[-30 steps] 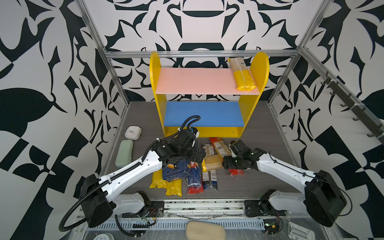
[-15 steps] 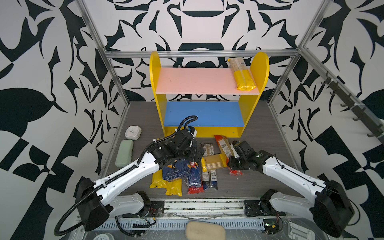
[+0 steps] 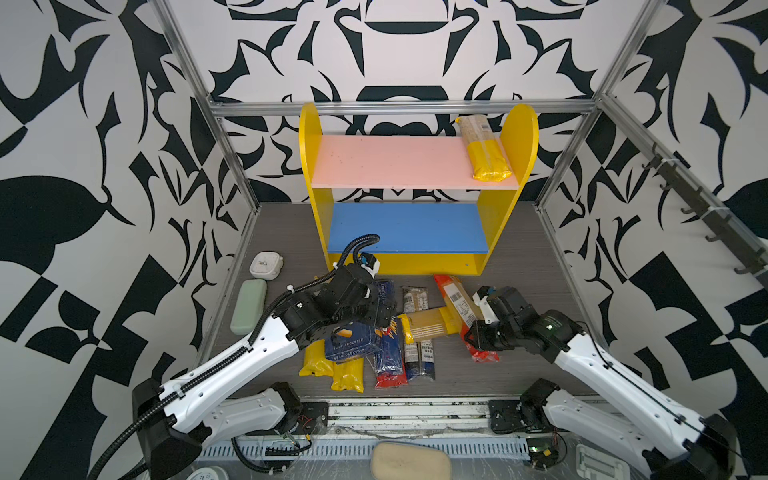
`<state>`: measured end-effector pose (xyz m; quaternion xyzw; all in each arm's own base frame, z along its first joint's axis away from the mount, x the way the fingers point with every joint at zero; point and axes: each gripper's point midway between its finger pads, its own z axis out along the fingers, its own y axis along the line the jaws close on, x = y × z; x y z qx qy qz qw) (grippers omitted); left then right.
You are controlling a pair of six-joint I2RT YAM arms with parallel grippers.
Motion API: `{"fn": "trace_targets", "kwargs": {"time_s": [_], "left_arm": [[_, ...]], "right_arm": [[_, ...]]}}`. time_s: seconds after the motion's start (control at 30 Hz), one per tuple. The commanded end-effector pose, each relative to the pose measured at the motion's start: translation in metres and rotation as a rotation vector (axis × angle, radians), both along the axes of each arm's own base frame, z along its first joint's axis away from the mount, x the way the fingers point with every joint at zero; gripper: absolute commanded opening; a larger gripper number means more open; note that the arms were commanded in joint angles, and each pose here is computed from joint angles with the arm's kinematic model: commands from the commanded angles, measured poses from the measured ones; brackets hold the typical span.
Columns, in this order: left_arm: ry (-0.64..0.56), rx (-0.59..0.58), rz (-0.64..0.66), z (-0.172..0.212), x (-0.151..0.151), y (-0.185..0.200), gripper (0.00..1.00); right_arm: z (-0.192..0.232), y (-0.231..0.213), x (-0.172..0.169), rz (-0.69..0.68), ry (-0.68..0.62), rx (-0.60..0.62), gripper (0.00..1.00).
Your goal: Place and organize the pasta boxes and bags onto the shelf
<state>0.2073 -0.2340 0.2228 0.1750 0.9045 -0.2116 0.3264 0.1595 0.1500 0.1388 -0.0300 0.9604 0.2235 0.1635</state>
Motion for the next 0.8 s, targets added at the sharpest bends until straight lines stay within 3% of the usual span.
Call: {"fn": "trace_targets", "kwargs": {"time_s": [0.0, 0.3, 0.77], "left_arm": [[-0.004, 0.009, 0.028, 0.007, -0.004, 0.011, 0.99], [-0.028, 0.019, 0.042, 0.022, -0.003, 0.018, 0.99], [-0.048, 0.019, 0.045, 0.039, 0.004, 0.013, 0.99]], "right_arm": [[0.089, 0.016, 0.012, 0.043, -0.237, 0.16, 0.0], [0.18, 0.013, -0.005, 0.108, -0.403, 0.232, 0.0], [0.294, 0.02, 0.004, 0.168, -0.621, 0.285, 0.0]]}}
